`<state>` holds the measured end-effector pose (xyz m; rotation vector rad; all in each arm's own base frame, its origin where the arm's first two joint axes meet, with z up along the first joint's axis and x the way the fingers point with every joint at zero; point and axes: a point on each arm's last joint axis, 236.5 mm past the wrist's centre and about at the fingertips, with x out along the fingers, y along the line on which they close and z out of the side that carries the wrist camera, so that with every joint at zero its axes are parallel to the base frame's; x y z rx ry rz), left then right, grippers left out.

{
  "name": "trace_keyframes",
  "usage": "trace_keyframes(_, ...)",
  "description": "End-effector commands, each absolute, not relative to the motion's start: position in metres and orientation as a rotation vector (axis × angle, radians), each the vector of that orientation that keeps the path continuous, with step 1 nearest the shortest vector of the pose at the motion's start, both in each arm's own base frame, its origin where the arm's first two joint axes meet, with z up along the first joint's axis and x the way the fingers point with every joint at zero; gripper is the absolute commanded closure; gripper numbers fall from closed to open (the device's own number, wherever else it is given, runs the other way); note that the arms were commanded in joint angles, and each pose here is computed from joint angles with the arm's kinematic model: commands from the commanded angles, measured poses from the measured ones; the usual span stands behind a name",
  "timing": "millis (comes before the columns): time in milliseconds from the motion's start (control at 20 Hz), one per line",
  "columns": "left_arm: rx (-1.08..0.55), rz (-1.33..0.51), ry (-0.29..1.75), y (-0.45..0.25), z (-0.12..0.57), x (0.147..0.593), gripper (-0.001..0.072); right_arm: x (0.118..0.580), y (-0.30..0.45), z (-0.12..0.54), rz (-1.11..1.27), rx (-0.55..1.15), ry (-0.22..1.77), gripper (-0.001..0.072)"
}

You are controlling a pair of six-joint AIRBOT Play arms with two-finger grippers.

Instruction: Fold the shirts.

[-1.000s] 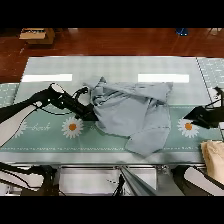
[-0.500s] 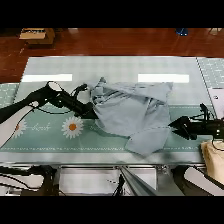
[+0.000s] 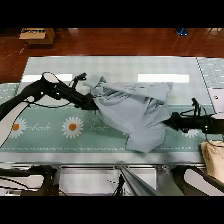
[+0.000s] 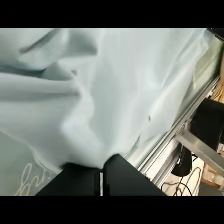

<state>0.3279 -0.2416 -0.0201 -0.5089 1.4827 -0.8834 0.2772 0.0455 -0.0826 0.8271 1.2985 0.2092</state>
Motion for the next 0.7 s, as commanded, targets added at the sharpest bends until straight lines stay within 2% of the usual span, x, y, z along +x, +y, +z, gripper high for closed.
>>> trace_keyframes(0,-0.439,-0.931,1.259,-0.233,0.062,0.359,0.0689,0.316,0.055,0.000,0.388,0.684,1.145,0.0679)
trace_keyframes(150,-0.336,-0.945,0.941,-0.215,0.192,0.372,0.0689,0.360,0.044,0.148,0.418,0.503,0.765,0.0679)
trace_keyframes(250,-0.259,-0.932,0.701,-0.202,0.289,0.359,0.0689,0.362,0.037,0.265,0.382,0.365,0.467,0.0679)
trace_keyframes(350,-0.167,-0.924,0.471,-0.194,0.377,0.327,0.0688,0.338,0.035,0.368,0.326,0.281,0.215,0.0680)
trace_keyframes(450,-0.093,-0.922,0.281,-0.191,0.448,0.281,0.0689,0.303,0.040,0.440,0.297,0.223,0.056,0.0680)
trace_keyframes(550,-0.048,-0.889,0.150,-0.185,0.495,0.237,0.0689,0.269,0.045,0.486,0.265,0.177,-0.047,0.0680)
trace_keyframes(650,-0.035,-0.795,0.095,-0.170,0.513,0.209,0.0689,0.242,0.042,0.510,0.208,0.152,-0.102,0.0680)
